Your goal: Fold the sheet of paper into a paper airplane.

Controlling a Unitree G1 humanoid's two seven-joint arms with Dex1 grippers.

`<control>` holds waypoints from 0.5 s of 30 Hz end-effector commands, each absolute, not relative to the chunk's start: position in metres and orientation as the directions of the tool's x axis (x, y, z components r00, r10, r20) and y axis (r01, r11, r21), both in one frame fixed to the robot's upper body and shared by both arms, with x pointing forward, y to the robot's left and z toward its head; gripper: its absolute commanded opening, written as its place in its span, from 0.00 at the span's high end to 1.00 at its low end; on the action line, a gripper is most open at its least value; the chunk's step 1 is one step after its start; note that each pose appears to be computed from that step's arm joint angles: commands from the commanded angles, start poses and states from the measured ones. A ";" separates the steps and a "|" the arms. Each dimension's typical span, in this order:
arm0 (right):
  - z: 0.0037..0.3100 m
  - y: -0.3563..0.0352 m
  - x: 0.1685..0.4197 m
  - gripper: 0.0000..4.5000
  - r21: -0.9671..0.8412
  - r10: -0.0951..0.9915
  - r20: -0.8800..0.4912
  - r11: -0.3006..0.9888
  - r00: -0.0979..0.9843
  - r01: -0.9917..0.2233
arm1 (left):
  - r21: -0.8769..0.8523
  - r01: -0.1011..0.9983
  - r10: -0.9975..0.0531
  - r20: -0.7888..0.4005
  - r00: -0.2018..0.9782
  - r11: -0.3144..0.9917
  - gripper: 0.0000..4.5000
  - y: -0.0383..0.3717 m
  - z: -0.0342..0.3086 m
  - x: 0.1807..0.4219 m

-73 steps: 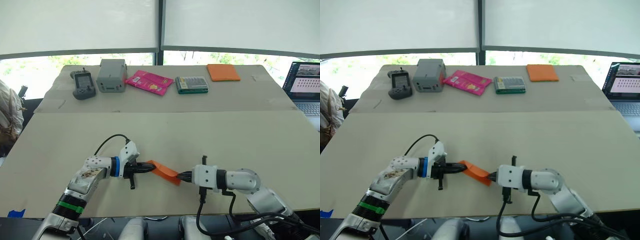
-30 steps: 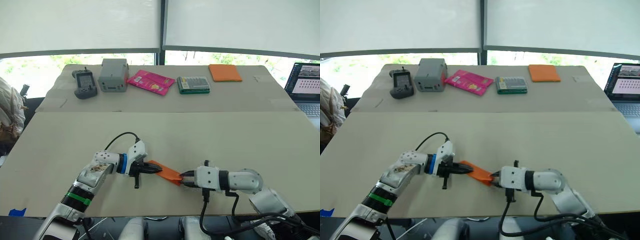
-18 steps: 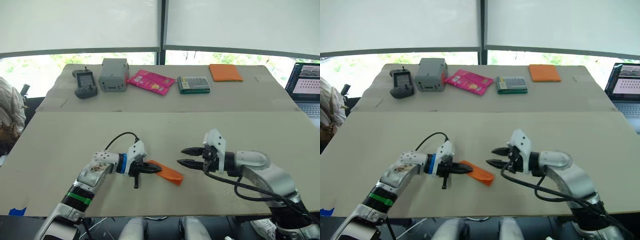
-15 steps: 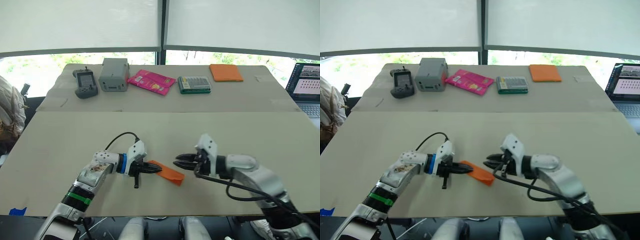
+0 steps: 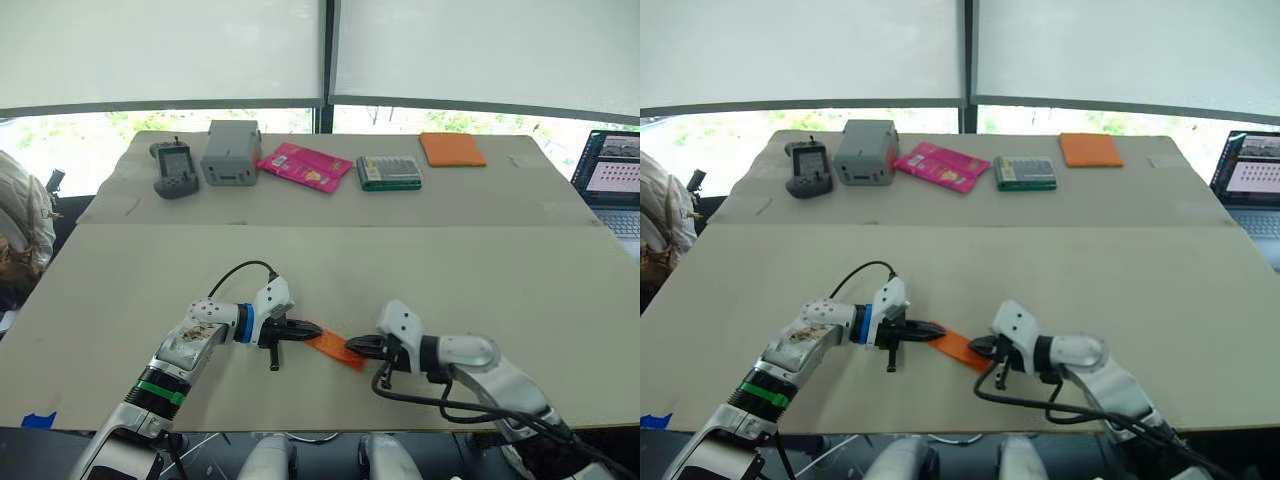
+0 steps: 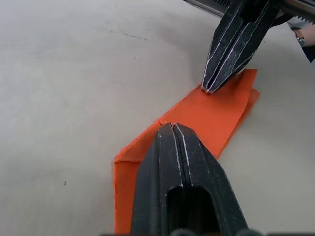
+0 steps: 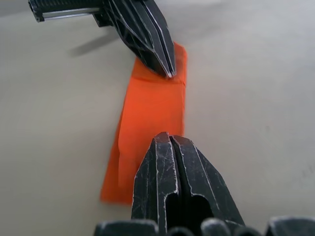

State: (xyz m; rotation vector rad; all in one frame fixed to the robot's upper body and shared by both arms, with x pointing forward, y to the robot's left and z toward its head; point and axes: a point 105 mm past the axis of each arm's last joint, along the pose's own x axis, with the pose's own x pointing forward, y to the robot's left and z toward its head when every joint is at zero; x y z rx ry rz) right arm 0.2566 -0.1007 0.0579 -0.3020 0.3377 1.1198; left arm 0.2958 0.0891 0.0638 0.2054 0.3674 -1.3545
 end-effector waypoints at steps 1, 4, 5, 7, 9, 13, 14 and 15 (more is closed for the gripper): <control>0.032 -0.131 0.241 0.99 0.019 0.767 -0.515 0.456 0.382 -0.890 | -0.089 0.967 -0.889 -0.422 0.179 0.238 1.00 0.095 0.049 0.292; 0.029 -0.140 0.231 0.99 0.027 0.762 -0.527 0.458 0.376 -0.889 | -0.090 0.967 -0.890 -0.420 0.179 0.237 1.00 0.094 0.048 0.292; 0.030 -0.141 0.230 0.99 0.032 0.762 -0.524 0.465 0.382 -0.885 | -0.090 0.967 -0.890 -0.420 0.179 0.237 1.00 0.094 0.048 0.292; 0.038 -0.143 0.231 0.99 0.029 0.770 -0.491 0.483 0.408 -0.875 | -0.090 0.967 -0.890 -0.418 0.181 0.238 1.00 0.094 0.048 0.292; 0.056 -0.139 0.239 0.99 0.016 0.794 -0.409 0.498 0.449 -0.867 | -0.090 0.967 -0.891 -0.417 0.181 0.238 1.00 0.093 0.048 0.292; 0.103 -0.121 0.260 0.99 -0.050 0.836 -0.223 0.504 0.501 -0.862 | -0.093 0.968 -0.892 -0.415 0.176 0.234 1.00 0.092 0.048 0.292; 0.109 -0.115 0.263 0.99 -0.065 0.841 -0.205 0.499 0.501 -0.864 | -0.093 0.968 -0.893 -0.416 0.173 0.231 1.00 0.091 0.048 0.291; 0.110 -0.110 0.265 0.99 -0.076 0.841 -0.209 0.494 0.499 -0.866 | -0.093 0.969 -0.893 -0.416 0.171 0.229 1.00 0.091 0.048 0.291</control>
